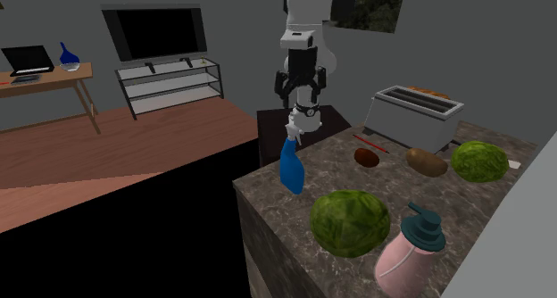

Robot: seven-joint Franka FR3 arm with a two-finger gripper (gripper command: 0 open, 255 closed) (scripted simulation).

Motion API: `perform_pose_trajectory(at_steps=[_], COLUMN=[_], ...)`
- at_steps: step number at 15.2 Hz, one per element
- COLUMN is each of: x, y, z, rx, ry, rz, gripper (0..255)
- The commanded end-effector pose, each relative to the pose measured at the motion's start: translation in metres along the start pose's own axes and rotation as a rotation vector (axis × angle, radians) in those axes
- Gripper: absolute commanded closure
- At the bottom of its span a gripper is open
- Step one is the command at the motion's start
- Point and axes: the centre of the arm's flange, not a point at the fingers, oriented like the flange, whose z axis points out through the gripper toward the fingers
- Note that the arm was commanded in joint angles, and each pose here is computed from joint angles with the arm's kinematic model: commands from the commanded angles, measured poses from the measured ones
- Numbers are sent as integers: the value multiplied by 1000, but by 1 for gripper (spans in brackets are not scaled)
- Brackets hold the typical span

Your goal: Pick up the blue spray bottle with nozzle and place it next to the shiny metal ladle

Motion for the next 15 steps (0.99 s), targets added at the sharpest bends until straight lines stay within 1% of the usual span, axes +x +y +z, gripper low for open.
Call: perform_pose_trajectory(at_steps=[1, 3, 4, 11, 15], x=[13, 27, 29, 28, 28], y=[22, 40, 43, 43, 43], z=[14, 30, 33, 72, 72], rx=[4, 10, 11, 11, 11], ry=[-14, -28, -30, -30, -30], rz=[-46, -88, -94, -94, -94], gripper=[0, 0, 0, 0, 0])
